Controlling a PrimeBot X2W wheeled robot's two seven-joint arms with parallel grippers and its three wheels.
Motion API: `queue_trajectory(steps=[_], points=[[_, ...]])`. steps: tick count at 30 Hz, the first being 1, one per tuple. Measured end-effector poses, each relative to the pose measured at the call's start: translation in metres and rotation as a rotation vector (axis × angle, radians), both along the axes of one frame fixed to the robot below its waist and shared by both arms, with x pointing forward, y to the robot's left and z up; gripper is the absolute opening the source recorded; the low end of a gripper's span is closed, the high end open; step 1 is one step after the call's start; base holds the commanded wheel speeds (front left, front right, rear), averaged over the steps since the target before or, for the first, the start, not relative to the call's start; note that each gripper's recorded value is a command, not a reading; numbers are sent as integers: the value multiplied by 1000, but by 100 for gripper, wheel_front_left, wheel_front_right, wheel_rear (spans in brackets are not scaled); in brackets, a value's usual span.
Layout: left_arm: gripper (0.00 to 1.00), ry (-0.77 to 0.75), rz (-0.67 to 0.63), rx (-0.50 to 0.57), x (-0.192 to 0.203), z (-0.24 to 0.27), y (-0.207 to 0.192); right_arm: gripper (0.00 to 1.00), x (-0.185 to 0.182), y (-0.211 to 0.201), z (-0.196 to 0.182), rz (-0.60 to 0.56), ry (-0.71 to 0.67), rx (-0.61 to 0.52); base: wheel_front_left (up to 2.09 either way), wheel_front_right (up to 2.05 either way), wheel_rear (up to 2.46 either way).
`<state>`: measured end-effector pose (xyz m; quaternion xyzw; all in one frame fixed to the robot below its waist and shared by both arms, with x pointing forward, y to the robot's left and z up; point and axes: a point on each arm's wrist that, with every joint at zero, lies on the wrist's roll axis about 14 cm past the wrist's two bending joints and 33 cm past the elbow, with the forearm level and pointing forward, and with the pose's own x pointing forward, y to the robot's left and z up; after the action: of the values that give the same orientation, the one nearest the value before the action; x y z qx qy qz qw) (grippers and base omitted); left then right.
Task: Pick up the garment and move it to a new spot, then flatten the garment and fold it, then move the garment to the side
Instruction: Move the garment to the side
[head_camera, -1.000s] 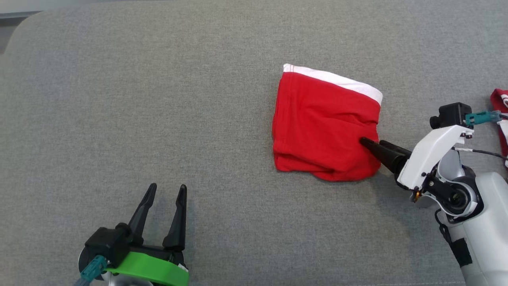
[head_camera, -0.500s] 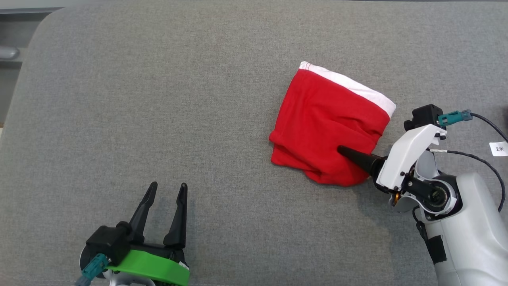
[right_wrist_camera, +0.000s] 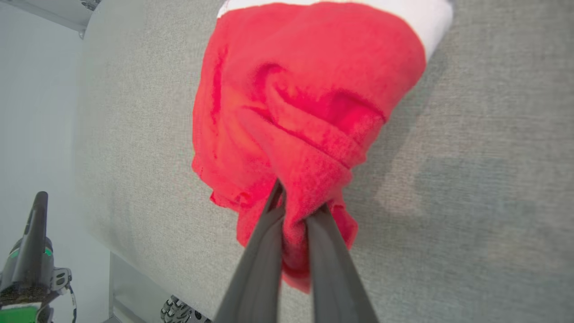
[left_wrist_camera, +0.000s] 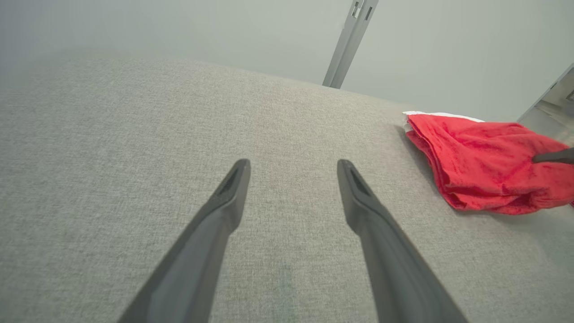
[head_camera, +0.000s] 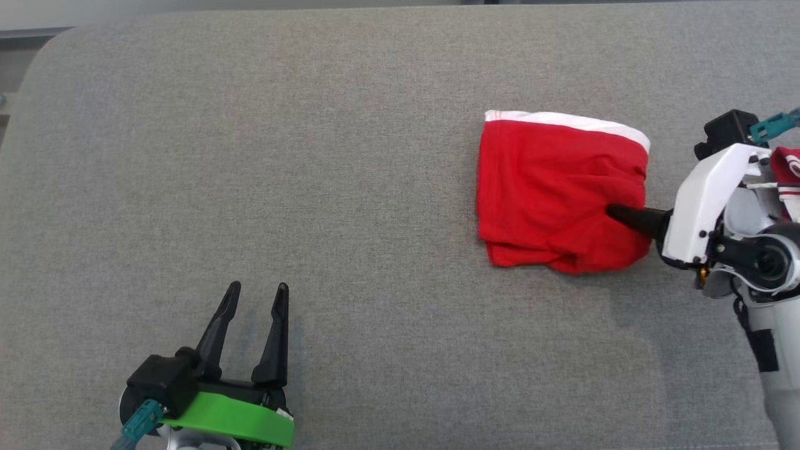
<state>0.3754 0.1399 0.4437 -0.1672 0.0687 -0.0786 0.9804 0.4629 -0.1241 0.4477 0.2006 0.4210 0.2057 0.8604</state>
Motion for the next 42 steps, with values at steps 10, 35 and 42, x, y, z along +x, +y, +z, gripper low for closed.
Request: queue_trajectory(steps=[10,35,42], points=[[100,-22,-97,-34,15,4,-32,0,-22,-79,29,22,7,-278,0,0,0],[100,16,-343,-43,56,-20,-102,0,-49,-261,29,-324,13,-733,0,0,0],[100,30,-317,-32,55,-23,-91,0,-40,-273,5,-370,32,-745,0,0,0]])
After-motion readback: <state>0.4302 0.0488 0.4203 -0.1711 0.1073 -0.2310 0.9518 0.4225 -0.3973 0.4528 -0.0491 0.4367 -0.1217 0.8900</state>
